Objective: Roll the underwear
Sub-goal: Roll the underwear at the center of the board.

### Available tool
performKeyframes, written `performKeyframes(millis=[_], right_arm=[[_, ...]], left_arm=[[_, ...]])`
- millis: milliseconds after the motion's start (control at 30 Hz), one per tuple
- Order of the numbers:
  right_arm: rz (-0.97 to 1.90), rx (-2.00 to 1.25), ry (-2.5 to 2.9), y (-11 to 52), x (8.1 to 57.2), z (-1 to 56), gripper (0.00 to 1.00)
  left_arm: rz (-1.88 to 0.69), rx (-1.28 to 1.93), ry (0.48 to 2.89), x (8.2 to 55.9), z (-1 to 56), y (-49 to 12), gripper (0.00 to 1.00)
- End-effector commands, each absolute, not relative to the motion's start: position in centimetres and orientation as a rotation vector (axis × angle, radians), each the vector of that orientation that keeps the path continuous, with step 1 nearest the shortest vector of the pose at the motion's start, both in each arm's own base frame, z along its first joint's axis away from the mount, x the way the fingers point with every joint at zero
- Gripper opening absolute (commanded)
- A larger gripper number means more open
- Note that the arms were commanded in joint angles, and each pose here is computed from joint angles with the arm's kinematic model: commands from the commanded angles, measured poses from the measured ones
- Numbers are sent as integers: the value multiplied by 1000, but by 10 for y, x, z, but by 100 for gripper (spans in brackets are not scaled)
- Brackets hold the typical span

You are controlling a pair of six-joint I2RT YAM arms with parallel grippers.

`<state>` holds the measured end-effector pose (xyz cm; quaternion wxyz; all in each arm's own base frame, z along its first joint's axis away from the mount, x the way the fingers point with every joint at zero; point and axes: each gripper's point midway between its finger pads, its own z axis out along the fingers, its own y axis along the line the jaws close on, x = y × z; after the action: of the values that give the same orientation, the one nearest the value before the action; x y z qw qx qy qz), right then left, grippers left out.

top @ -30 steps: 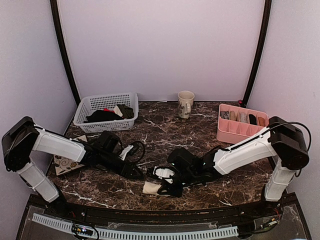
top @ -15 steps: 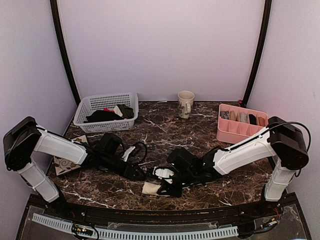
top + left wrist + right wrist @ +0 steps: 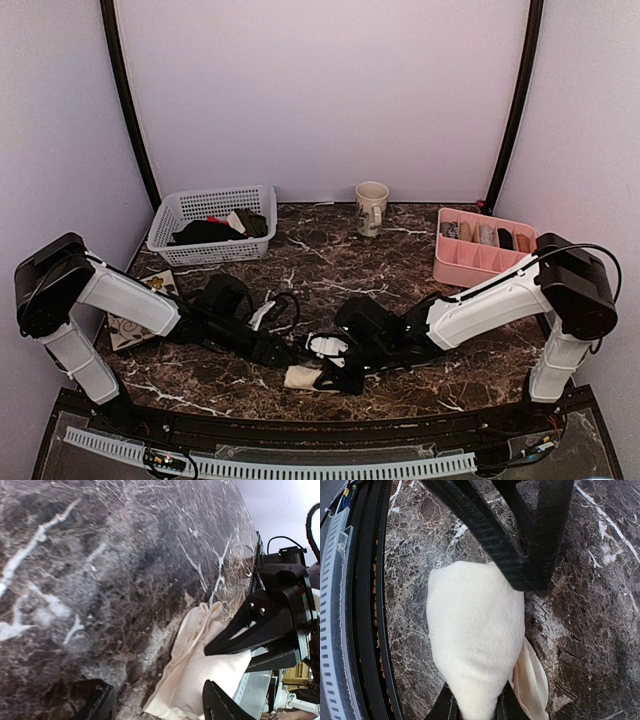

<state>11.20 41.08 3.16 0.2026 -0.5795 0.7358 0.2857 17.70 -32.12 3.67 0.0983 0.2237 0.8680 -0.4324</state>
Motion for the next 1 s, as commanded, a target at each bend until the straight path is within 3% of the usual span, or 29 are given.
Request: performKeyframes(millis=[0,133,233,300,333,500,700,967], right_arm=[[595,-1705,2311,359,98,-29,0],[570,-1704,2318,359,101,-31,0],[553,-1697,2323,358,103,-32,0],[543,-1690,2321,358,104,-30,0],[540,-1686,2315,359,105,-28,1],[485,-1647,2276,359,116,-14,25],[386,-1698,2113,365,117,12,50],[265,-1800,1905,391,105,30,53]], left_arm=[[-1357,714,2590,158,34,-325,62],[-1374,760,2598,149,32,-331,60],[-1404,762,2596,148,33,-335,52],[-1418,765,2604,146,32,-337,41],[-1426,768,2612,145,31,-338,31],[-1403,732,2725,140,17,-333,0],[-1348,652,2893,133,-4,-326,0],[-1396,643,2968,128,-9,-330,0]])
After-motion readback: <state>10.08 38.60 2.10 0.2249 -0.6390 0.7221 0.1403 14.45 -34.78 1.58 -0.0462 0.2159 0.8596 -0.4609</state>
